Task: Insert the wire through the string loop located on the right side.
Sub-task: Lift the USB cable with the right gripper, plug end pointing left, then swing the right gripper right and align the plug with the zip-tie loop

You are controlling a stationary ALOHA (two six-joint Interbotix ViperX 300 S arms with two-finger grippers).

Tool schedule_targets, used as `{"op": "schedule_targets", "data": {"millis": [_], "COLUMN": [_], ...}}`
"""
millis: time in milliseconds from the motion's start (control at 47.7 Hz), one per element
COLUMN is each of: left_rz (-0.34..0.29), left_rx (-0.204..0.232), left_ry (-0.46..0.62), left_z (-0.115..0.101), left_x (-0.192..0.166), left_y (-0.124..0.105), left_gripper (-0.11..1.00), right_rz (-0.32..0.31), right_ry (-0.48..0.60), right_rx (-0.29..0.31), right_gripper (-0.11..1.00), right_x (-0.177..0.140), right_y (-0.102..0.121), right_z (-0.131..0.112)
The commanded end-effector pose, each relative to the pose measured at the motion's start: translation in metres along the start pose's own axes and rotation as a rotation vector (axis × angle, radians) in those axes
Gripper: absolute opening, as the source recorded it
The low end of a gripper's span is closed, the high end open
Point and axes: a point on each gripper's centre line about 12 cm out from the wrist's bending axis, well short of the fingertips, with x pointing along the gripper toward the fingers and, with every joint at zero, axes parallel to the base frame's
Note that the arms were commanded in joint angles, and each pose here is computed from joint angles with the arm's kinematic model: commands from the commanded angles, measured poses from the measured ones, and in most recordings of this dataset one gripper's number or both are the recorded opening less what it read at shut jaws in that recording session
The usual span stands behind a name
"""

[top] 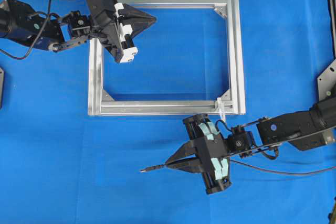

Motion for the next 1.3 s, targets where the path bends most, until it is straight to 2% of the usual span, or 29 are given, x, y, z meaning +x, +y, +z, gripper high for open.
{"op": "schedule_targets", "data": {"millis": [0, 880, 1132, 1278], "left_rz": [-0.003, -0.003, -0.003, -0.004], "left_rx": [0.001, -0.001, -0.001, -0.001], "left_ry": [-0.055, -0.057, -0.057, -0.06], "left_z": [0.019, 0.019, 0.019, 0.02], "left_x": [-0.001, -0.001, -0.001, 0.0], "left_y": [0.0, 0.0, 0.0, -0.001], "left_gripper": [0.0, 0.0, 0.0, 0.0], "right_rz": [0.014, 0.013, 0.014, 0.014], "right_ry": [-0.055, -0.034, 0.006, 0.035], "right_rx": [-0.002, 0.0, 0.012, 0.022], "right_gripper": [-0.04, -0.04, -0.04, -0.04], "right_x": [-0.004, -0.007, -0.026, -0.051], "right_y": [0.005, 0.005, 0.005, 0.005], "right_z": [0.02, 0.015, -0.003, -0.019]}}
